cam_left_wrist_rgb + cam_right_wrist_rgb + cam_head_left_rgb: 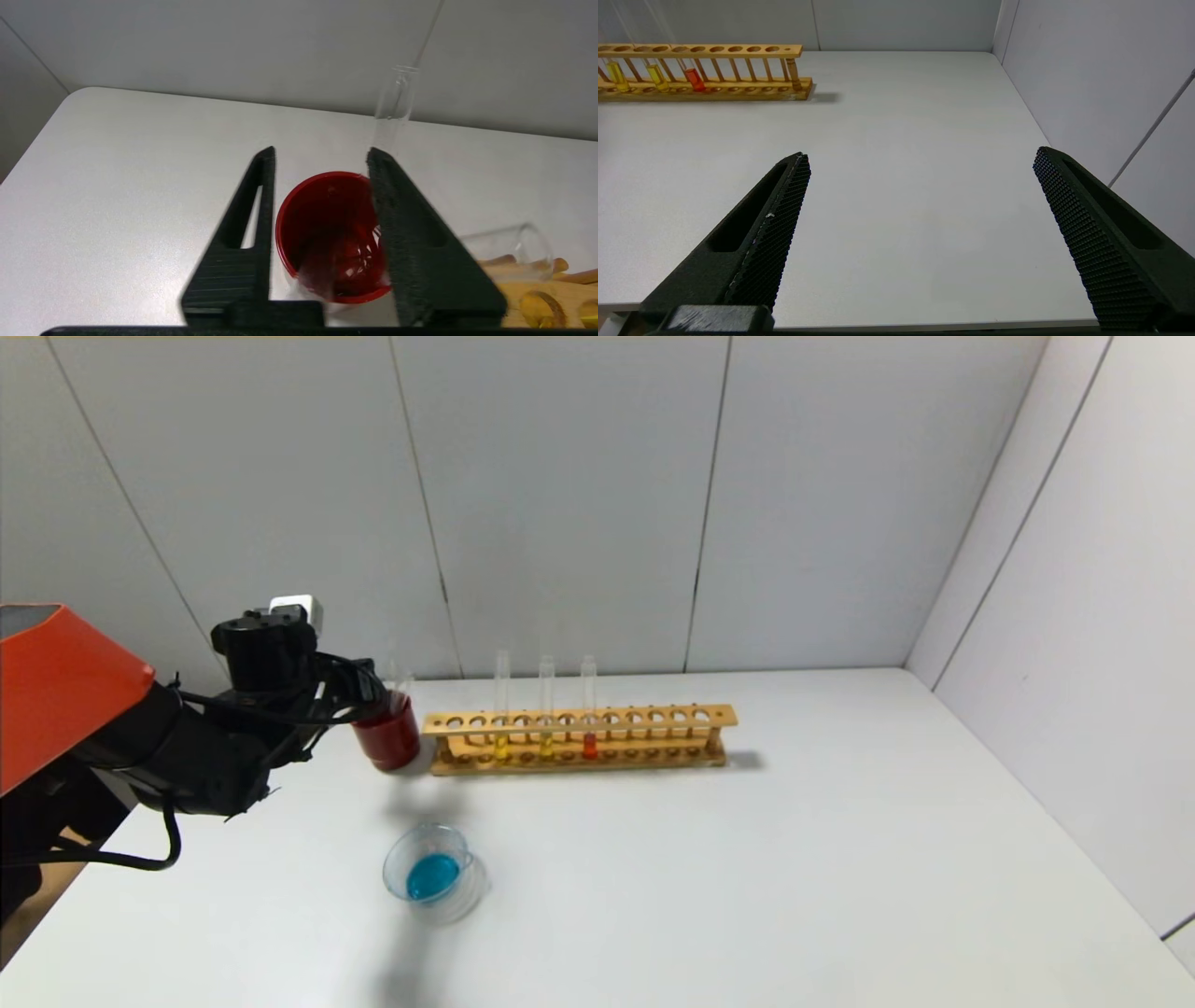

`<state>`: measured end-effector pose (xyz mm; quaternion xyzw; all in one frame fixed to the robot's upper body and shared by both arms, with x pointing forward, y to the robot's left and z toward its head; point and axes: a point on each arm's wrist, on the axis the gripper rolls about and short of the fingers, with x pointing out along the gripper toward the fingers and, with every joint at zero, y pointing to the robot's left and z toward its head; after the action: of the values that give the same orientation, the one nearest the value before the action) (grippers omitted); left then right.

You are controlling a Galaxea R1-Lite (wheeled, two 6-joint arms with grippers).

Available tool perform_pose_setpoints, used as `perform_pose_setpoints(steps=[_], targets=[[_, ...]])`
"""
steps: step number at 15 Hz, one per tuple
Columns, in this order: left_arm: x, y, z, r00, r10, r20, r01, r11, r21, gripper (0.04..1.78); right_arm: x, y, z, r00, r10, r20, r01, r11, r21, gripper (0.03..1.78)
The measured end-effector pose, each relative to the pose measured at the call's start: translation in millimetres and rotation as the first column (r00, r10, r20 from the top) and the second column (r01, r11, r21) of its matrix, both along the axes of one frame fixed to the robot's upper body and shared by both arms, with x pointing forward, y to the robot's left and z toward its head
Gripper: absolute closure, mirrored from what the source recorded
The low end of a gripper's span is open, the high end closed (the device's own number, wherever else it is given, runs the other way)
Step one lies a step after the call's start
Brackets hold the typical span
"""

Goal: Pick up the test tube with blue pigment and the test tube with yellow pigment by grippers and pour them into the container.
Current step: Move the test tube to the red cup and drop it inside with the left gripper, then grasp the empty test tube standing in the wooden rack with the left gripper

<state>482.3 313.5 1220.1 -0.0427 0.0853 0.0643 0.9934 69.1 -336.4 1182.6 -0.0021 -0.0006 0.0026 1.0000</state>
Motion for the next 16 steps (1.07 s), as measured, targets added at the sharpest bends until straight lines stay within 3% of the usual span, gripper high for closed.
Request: perform_pose_setpoints(steps=[3,6,11,14,16], targets=[[-1,0,5,1.0,0.001,0.023,-0.001,1.0,-0.001,0.48,0,0,0,1.0,0.0,0.0,0.0,1.0,0.0,0.06],[-9,0,21,0.999,0.004,0.053,-0.003,1.0,-0.005,0.17,0,0,0,1.0,0.0,0.0,0.0,1.0,0.0,0.06],[-45,2,71,0.996,0.007,0.093,-0.007,1.0,-0.004,0.07,0,0,0,1.0,0.0,0.0,0.0,1.0,0.0,0.06],[-79,-1,103,0.997,-0.009,0.075,0.009,1.0,-0.002,0.07,0,0,0,1.0,0.0,0.0,0.0,1.0,0.0,0.06],[-102,-9,110,0.998,-0.043,0.05,0.043,0.999,-0.001,0.07,0,0,0,1.0,0.0,0.0,0.0,1.0,0.0,0.06]])
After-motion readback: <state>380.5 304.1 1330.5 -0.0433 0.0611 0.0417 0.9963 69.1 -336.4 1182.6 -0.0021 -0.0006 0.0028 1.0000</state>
